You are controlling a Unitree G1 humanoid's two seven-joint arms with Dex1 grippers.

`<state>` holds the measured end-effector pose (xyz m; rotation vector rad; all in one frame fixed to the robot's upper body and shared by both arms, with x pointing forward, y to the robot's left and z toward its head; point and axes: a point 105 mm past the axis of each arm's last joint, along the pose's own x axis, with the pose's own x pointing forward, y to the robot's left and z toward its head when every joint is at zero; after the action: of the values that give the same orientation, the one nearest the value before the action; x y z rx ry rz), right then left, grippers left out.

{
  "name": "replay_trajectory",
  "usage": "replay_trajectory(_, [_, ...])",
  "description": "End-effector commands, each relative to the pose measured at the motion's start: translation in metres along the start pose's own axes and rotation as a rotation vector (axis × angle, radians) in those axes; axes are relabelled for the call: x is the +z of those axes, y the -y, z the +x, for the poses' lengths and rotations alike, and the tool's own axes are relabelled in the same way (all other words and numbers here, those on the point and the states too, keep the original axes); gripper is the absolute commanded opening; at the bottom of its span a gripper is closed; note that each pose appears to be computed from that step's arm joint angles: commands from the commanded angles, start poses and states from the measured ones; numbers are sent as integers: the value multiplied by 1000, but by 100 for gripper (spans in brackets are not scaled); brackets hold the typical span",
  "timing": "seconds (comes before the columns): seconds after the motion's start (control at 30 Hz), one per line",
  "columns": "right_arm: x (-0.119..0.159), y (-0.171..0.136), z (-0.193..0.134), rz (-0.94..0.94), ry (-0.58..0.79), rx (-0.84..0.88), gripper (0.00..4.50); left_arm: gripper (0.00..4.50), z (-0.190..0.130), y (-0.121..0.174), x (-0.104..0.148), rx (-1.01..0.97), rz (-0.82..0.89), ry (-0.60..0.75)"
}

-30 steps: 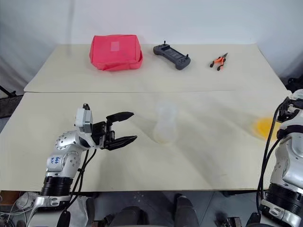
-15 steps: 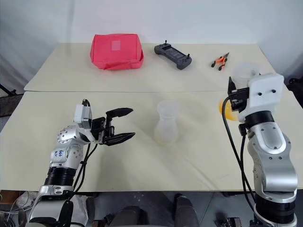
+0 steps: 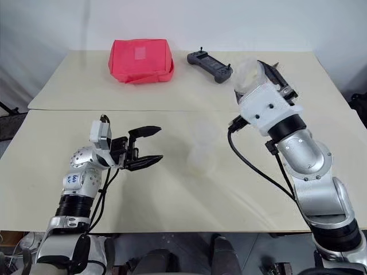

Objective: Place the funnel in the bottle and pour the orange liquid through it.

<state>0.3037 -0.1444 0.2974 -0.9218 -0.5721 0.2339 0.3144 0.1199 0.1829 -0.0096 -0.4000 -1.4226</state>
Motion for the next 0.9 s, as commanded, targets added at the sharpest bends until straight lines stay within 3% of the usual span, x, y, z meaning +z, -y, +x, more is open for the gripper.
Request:
replay_trajectory(0.03, [14, 9, 1, -93, 73, -19, 245, 450, 2, -1, 10, -8, 32, 29])
replay_trajectory(0.5, [28, -13, 6, -356, 219, 148, 245, 450, 8, 3, 10, -22, 44, 47])
replay_trajectory(0.9, [24, -23, 4, -595, 296, 213, 245, 450, 14, 7, 7, -58, 18, 30])
